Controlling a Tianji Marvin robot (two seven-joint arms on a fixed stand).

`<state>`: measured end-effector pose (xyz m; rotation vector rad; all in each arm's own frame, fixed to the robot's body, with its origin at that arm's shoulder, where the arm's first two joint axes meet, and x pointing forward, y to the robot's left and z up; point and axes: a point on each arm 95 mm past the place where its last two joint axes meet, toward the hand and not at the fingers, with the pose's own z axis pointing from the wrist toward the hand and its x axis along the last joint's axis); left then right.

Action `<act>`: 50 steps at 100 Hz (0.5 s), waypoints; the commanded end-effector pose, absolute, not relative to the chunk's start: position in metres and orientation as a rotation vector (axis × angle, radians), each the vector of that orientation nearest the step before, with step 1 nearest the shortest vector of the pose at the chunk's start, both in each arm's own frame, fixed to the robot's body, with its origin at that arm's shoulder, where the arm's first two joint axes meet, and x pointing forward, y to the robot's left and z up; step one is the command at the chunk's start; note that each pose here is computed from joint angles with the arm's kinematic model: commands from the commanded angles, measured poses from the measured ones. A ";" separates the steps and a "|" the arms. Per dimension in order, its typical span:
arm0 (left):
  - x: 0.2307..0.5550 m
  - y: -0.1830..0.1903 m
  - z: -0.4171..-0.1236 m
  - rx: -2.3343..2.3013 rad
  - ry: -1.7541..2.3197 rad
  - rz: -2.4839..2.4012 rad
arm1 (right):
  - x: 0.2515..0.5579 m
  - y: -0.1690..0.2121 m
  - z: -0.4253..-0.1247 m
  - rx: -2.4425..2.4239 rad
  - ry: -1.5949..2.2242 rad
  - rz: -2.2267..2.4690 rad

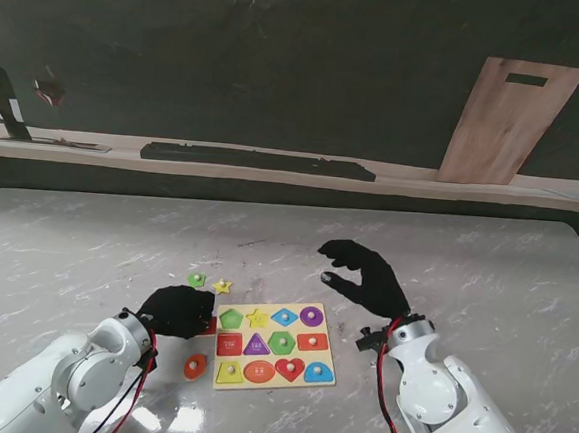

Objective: Fit puzzle pieces into a puzzle board

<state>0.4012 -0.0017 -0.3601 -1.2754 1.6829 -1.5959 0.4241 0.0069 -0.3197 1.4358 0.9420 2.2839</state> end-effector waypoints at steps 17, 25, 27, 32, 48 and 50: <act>0.402 -0.021 -0.364 -1.320 1.732 -1.593 | 0.422 0.005 -0.319 1.431 0.912 2.301; 0.402 -0.026 -0.365 -1.333 1.745 -1.593 | 0.421 0.003 -0.319 1.428 0.900 2.308; 0.402 -0.027 -0.366 -1.335 1.749 -1.592 | 0.421 0.003 -0.318 1.428 0.898 2.309; 0.402 -0.029 -0.367 -1.339 1.757 -1.590 | 0.421 0.002 -0.318 1.427 0.892 2.311; 0.401 -0.034 -0.373 -1.362 1.770 -1.581 | 0.421 0.001 -0.318 1.429 0.884 2.316; 0.400 -0.035 -0.374 -1.364 1.771 -1.580 | 0.421 0.001 -0.318 1.429 0.883 2.316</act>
